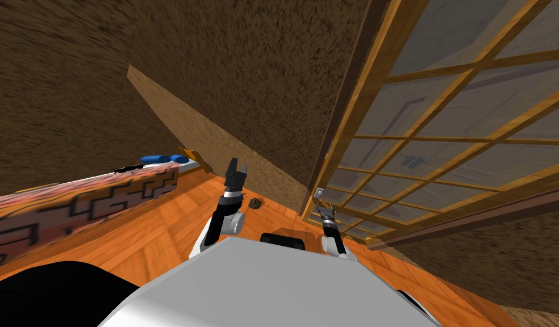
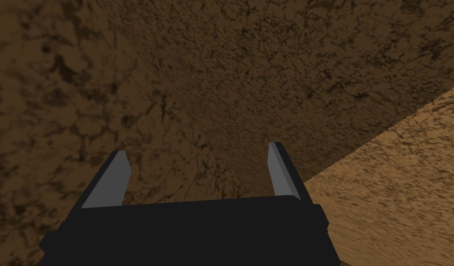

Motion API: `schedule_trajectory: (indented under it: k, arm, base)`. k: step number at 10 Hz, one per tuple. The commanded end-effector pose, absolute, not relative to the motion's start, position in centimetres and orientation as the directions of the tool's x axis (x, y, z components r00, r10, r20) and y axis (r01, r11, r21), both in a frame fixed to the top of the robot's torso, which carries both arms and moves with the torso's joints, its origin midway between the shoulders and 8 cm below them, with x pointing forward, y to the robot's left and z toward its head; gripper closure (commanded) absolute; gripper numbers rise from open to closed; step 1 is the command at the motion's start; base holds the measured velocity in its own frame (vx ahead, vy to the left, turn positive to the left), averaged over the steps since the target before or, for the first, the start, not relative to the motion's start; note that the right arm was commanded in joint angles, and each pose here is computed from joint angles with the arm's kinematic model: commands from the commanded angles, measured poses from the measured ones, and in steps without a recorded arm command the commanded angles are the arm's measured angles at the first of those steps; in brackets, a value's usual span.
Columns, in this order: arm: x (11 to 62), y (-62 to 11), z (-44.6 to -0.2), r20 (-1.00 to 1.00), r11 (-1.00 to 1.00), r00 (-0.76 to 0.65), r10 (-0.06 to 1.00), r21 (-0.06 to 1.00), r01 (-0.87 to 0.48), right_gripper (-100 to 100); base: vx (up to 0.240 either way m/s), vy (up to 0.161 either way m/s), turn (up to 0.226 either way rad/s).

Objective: Pull the door open

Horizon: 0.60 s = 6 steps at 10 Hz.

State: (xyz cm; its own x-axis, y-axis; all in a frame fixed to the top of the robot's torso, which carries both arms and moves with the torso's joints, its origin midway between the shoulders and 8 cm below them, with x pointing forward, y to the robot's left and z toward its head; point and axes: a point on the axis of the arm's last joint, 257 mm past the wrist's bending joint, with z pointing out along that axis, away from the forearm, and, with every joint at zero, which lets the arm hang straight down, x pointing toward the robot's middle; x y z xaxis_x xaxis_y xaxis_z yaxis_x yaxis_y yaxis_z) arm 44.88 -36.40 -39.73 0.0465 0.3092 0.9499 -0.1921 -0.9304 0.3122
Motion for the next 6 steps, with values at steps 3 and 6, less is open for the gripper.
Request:
schedule_trajectory:
  k: [3, 6]
  arm:
    - [45.16, -35.92, -39.79, 0.980, -0.959, 0.030, 0.199, 0.201, -0.200, -100]
    - [45.37, -35.52, -39.87, 0.993, -0.971, 0.017, 0.117, 0.118, -0.206, -100]
  base:
    - [-0.043, -0.009, 0.019]
    - [-0.050, -0.015, 0.017]
